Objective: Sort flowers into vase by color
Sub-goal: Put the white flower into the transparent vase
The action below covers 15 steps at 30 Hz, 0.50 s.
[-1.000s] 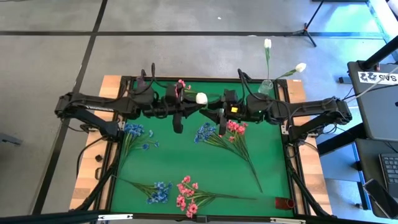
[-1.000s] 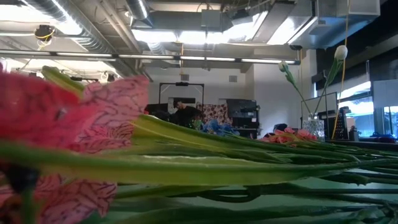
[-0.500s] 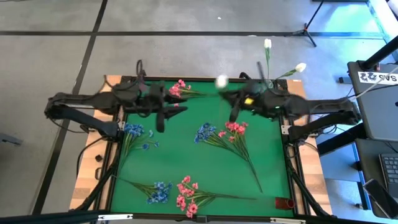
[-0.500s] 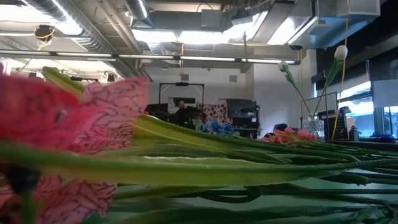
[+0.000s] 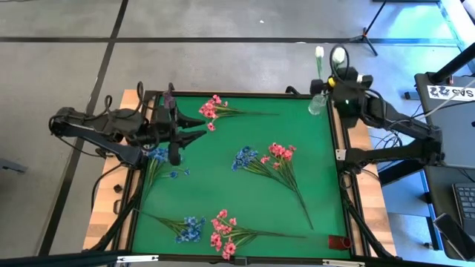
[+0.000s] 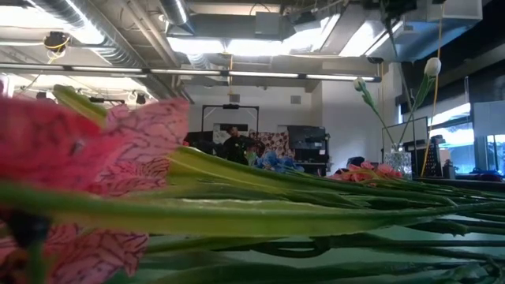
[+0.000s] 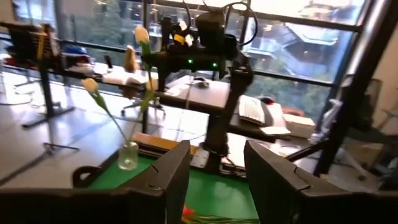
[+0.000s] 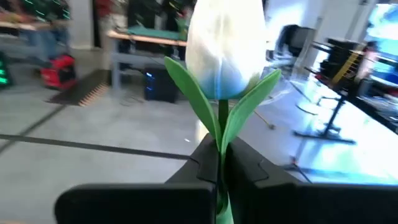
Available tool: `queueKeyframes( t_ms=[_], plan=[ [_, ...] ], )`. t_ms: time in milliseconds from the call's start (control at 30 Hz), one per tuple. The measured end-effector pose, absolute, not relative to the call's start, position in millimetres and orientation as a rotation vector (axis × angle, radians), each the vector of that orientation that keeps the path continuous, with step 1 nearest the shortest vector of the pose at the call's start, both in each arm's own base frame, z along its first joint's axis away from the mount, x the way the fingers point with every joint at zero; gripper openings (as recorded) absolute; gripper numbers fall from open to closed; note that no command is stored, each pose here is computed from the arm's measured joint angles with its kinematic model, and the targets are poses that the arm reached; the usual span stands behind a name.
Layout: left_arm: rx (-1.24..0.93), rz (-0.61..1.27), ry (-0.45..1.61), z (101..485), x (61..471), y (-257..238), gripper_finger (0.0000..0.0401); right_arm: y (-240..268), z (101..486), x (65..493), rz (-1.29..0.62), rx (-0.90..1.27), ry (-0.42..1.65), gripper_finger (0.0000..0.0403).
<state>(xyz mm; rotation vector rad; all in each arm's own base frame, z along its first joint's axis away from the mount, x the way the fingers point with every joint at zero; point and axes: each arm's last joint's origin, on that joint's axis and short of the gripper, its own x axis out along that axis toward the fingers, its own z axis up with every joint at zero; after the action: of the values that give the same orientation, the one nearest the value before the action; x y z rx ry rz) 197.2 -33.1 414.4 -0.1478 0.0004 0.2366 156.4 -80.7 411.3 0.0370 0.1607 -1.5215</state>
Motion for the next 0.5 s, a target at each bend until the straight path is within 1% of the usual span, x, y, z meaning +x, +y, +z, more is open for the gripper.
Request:
queueKeyframes(
  t_ms=[133, 333, 500],
  plan=[
    [-0.139, 0.267, 0.016, 411, 203, -33, 0.0147, -109, 407, 149, -1.556, 0.056, 0.164, 0.0006],
    [-0.17, 0.309, 0.014, 409, 205, -32, 0.0147, -143, 418, 136, -1.555, -0.05, 0.067, 0.0005],
    [-0.176, 0.356, 0.013, 409, 205, -31, 0.0146, -158, 412, 127, -1.553, -0.083, 0.041, 0.0006]
  ],
)
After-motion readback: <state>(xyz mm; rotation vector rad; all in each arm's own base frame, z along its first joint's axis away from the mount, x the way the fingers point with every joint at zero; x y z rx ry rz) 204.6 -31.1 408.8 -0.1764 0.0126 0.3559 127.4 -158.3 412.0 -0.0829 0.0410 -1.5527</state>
